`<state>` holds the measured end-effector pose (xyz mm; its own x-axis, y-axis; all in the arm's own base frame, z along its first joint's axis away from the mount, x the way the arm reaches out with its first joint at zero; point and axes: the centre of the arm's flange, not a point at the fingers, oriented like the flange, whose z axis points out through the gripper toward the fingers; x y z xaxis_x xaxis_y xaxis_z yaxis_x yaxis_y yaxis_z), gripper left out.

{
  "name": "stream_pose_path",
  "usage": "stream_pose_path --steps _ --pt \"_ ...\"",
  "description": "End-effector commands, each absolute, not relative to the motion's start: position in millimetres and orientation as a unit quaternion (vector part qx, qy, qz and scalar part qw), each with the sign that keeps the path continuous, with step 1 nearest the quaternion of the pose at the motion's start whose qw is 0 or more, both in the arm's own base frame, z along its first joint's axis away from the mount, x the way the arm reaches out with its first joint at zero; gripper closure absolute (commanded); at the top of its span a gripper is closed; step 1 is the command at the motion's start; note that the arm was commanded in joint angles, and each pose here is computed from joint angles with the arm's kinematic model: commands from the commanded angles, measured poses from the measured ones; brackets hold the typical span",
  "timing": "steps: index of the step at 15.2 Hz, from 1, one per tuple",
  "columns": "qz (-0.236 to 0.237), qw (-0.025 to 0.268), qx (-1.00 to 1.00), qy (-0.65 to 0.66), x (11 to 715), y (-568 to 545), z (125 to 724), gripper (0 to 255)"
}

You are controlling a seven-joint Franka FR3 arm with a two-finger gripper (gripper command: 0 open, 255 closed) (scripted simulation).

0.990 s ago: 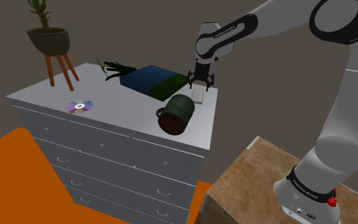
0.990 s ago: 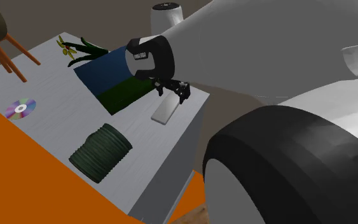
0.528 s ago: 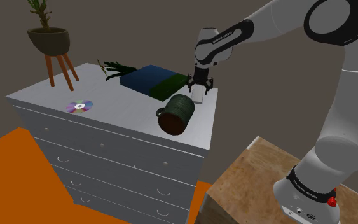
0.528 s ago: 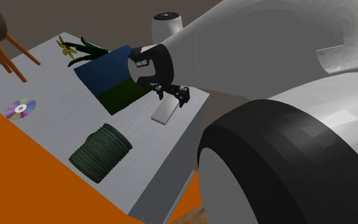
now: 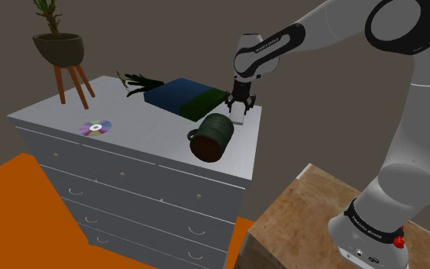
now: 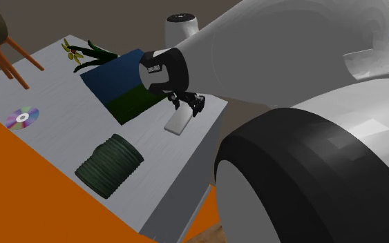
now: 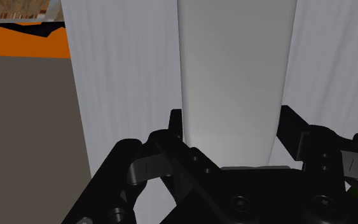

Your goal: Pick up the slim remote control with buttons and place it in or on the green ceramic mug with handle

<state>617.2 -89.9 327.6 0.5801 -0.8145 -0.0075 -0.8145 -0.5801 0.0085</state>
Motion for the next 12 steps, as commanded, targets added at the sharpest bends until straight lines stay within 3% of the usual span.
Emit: stream_pose_path --steps 1,12 --pt "-0.005 0.002 0.889 -0.458 617.2 -90.0 327.4 255" --pt "-0.005 0.002 0.889 -0.458 617.2 -89.9 359.1 255"
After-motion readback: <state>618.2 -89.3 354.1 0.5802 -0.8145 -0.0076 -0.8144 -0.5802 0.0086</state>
